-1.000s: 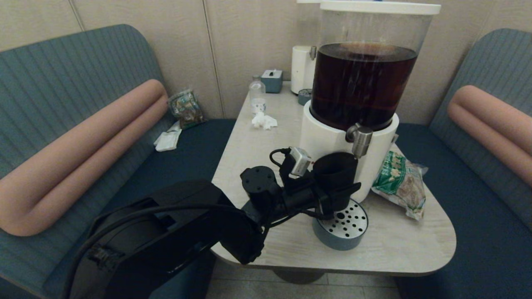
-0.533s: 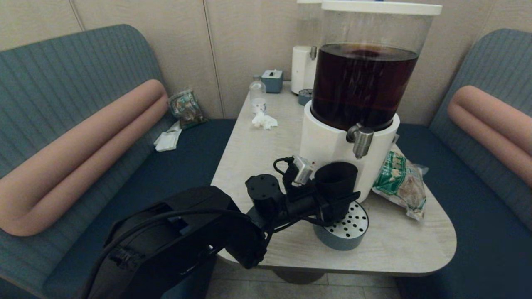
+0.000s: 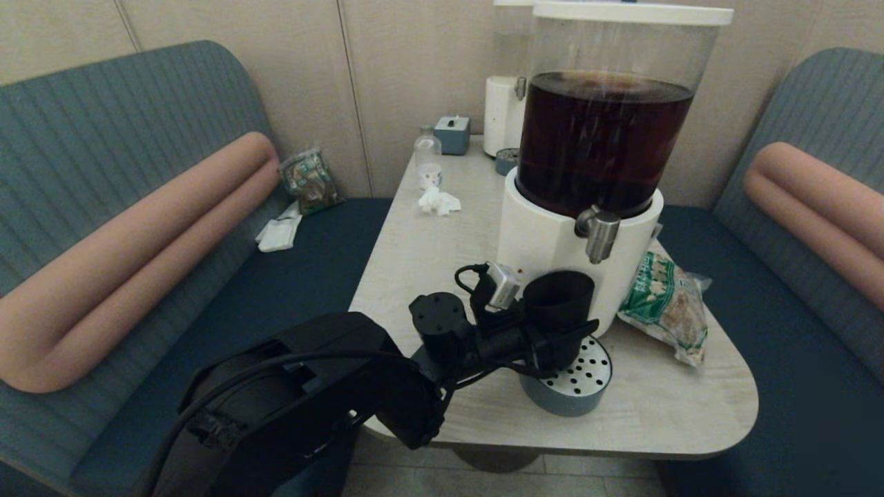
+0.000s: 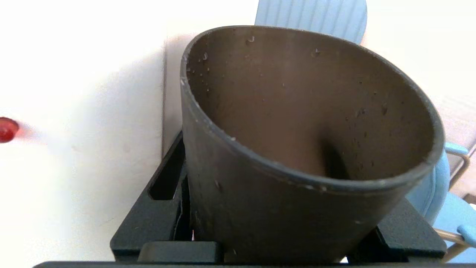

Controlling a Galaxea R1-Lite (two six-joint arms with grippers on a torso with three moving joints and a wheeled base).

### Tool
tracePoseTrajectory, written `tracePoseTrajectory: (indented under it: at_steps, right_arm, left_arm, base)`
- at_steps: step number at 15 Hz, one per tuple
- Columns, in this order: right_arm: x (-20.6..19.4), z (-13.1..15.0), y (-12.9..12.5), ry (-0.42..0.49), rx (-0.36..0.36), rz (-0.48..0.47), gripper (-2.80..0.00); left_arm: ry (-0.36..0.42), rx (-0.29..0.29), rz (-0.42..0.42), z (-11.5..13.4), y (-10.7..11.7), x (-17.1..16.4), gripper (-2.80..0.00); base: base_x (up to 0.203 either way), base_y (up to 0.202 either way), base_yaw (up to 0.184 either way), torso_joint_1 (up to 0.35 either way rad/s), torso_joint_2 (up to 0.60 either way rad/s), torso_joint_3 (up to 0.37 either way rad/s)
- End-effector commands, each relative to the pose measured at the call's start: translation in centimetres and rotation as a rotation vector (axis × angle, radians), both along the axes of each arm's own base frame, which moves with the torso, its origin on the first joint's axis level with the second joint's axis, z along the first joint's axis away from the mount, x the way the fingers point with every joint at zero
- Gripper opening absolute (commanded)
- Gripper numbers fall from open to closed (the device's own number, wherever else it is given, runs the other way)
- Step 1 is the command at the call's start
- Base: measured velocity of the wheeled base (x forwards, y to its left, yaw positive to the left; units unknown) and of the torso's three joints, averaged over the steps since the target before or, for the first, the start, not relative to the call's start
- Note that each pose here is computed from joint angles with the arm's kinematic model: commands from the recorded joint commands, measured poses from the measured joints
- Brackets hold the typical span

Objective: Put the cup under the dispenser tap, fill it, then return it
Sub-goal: Place it under the water dispenser

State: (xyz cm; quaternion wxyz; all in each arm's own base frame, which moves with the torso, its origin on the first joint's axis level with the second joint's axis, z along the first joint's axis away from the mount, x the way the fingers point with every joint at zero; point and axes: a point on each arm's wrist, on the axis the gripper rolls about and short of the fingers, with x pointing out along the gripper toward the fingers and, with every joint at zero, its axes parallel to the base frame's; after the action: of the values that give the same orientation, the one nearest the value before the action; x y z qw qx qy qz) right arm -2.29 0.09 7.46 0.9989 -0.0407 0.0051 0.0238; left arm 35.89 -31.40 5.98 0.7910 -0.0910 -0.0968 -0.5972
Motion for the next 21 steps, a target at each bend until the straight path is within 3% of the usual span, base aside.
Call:
tracePoseTrajectory:
  at_steps: [1, 2, 3, 21]
  right_arm:
    - [-0.01, -0.01, 0.00, -0.001, -0.001, 0.000, -2.80]
    - [-0.01, -0.01, 0.00, -0.001, -0.001, 0.000, -2.80]
    - [-0.01, -0.01, 0.00, -0.001, -0.001, 0.000, -2.80]
    - [-0.01, -0.01, 0.00, -0.001, -0.001, 0.000, -2.80]
  left_arm:
    - [0.005, 0.004, -0.004, -0.30, 0.02, -0.05, -2.80]
    - [0.003, 0.003, -0.006, -0.25, -0.05, -0.08, -2.80]
    - [0.003, 0.003, -0.006, -0.25, -0.05, -0.08, 0.00]
    - [0.004, 0.005, -0.018, 0.05, -0.32, -0.67, 0.00]
  base:
    - [0.000, 0.000, 0.000, 0.000, 0.00, 0.000]
    - [0.000, 0.000, 0.000, 0.000, 0.00, 0.000]
    - [0.000, 0.000, 0.000, 0.000, 0.00, 0.000]
    - [0.000, 0.000, 0.000, 0.000, 0.00, 0.000]
